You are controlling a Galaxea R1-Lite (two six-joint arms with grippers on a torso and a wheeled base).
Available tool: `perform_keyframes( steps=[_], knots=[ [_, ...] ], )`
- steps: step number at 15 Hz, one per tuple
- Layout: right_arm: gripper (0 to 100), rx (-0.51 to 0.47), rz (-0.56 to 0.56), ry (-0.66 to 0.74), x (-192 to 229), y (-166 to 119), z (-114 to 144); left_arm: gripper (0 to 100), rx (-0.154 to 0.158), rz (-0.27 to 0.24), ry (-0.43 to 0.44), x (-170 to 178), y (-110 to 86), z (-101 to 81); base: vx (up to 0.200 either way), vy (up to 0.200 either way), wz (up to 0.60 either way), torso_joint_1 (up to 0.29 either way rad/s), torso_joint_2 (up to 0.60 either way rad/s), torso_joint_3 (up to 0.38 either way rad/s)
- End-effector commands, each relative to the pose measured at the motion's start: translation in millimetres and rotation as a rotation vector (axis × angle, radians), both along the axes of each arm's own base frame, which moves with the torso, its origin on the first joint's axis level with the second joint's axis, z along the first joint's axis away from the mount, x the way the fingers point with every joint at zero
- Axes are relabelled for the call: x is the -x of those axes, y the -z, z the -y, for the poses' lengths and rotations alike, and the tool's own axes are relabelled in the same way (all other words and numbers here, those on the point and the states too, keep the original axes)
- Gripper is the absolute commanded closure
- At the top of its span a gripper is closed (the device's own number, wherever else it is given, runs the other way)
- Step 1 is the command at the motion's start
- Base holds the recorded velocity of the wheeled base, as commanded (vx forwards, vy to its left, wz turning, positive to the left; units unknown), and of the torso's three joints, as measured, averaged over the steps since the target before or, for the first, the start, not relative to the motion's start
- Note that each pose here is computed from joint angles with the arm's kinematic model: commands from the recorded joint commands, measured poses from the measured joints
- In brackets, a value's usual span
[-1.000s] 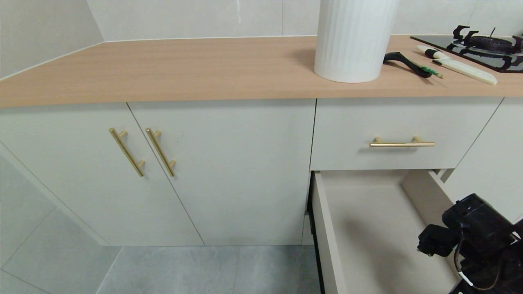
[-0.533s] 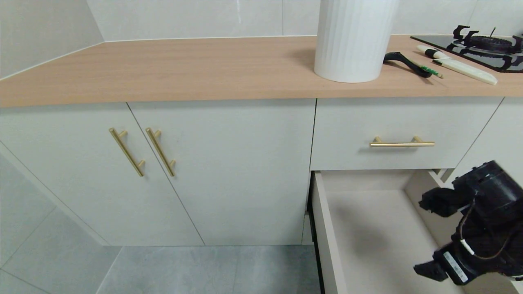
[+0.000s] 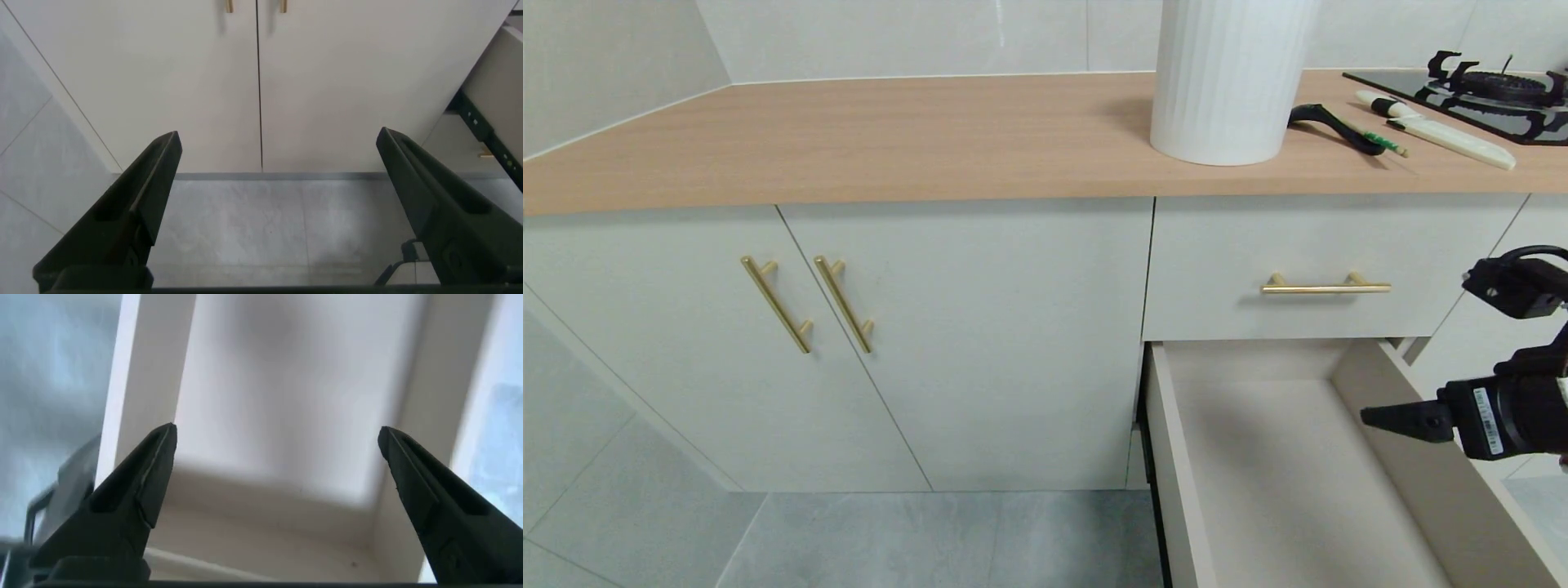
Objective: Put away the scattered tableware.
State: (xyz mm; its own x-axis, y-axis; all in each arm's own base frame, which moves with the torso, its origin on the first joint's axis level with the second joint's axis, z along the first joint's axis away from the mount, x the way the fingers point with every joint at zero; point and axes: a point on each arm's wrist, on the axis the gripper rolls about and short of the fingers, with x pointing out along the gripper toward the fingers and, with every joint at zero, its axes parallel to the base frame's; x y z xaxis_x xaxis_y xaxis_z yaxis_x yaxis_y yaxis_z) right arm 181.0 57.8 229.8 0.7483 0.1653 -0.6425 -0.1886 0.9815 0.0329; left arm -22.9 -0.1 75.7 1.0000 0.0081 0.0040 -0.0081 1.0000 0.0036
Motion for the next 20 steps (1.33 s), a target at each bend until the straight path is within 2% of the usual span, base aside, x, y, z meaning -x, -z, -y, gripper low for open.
perform_keyframes(
  steps=[1, 6, 10, 16, 20],
  knots=[
    [0, -0.008, 0.032, 0.023, 2.4, -4.3, 5.7, 0, 0.001, -0.001, -0.001, -0.1, -0.1, 0.0, 0.0, 0.0, 0.0, 0.0, 0.0, 0.0],
    [0, 0.021, 0.06, -0.004, 8.3, -5.8, 7.8, 0, 0.001, -0.001, -0.001, -0.1, -0.1, 0.0, 0.0, 0.0, 0.0, 0.0, 0.0, 0.0],
    [0, 0.027, 0.058, -0.006, 8.4, -4.7, 7.9, 0, 0.001, -0.001, 0.0, -0.1, -0.1, 0.0, 0.0, 0.0, 0.0, 0.126, -0.19, -0.198],
    [0, 0.028, 0.058, -0.007, 8.8, -4.5, 8.0, 0, 0.001, -0.001, -0.001, -0.1, -0.1, 0.0, 0.0, 0.0, 0.0, 0.116, -0.53, -0.259],
    [0, 0.03, 0.054, -0.01, 8.6, -2.0, 7.6, 0, 0.001, -0.001, -0.001, -0.1, -0.1, 0.0, 0.0, 0.0, 0.0, 0.32, -0.47, -0.261]
  ],
)
